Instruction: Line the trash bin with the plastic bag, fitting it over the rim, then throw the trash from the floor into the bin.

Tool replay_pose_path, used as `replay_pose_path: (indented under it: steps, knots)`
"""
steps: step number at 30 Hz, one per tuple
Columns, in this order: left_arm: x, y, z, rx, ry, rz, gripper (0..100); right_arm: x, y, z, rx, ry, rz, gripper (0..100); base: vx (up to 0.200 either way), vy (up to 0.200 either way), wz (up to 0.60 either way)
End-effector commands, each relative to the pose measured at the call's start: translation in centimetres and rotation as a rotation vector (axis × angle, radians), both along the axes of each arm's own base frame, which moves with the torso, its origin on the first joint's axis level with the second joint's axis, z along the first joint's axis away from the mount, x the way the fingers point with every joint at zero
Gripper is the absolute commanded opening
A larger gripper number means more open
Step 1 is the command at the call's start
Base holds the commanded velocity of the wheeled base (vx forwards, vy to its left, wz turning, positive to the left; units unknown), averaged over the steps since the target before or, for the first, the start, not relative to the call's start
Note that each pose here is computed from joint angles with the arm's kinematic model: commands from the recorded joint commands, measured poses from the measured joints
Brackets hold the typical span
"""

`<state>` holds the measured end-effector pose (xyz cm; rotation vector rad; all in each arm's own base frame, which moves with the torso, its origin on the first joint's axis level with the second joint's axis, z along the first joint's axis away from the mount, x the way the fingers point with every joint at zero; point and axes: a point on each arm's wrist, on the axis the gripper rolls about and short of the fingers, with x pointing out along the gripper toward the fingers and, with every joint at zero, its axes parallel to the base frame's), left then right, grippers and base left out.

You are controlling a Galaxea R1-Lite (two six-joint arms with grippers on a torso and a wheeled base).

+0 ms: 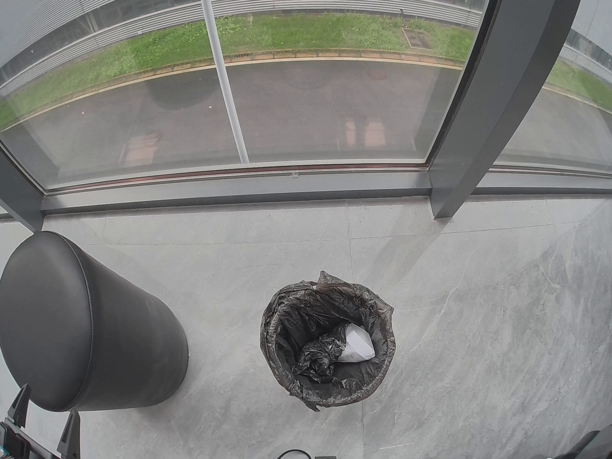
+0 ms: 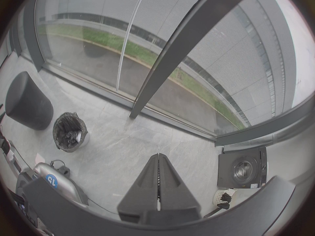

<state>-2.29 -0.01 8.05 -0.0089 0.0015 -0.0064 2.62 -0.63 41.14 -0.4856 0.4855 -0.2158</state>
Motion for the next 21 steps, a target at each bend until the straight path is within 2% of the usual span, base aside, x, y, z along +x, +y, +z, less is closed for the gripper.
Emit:
replay_pose_path:
  steps: [1,5,7,8,9,11,16,21]
  knots:
    - [0.0,0.0,-0.5,0.000,0.003,0.000,100,-14.6,-0.5,-2.2,0.034,-0.308,-0.002,0,0.000,0.000,0.00]
    - [0.0,0.0,-0.5,0.000,0.003,0.000,100,-19.4,-0.7,-3.8,0.050,-0.455,-0.003,0,0.000,0.000,0.00]
    - [0.0,0.0,-0.5,0.000,0.003,0.000,100,-22.2,-0.5,-4.6,0.058,-0.590,0.002,0,0.000,0.000,0.00]
    - [0.0,0.0,-0.5,0.000,0.003,0.000,100,-22.4,-0.5,-4.6,0.058,-0.599,0.004,0,0.000,0.000,0.00]
    - [0.0,0.0,-0.5,0.000,0.003,0.000,100,-24.1,-0.3,-5.0,0.060,-0.693,0.019,0,0.000,0.000,0.00]
    - [0.0,0.0,-0.5,0.000,0.003,0.000,100,-23.9,0.2,-6.7,0.055,-0.708,0.036,0,0.000,0.000,0.00]
    - [0.0,0.0,-0.5,0.000,0.003,0.000,100,-22.4,1.0,-11.1,0.044,-0.698,0.013,0,0.000,0.000,0.00]
    - [0.0,0.0,-0.5,0.000,0.003,0.000,100,-20.8,0.8,-14.7,0.089,-0.683,0.009,0,0.000,0.000,0.00]
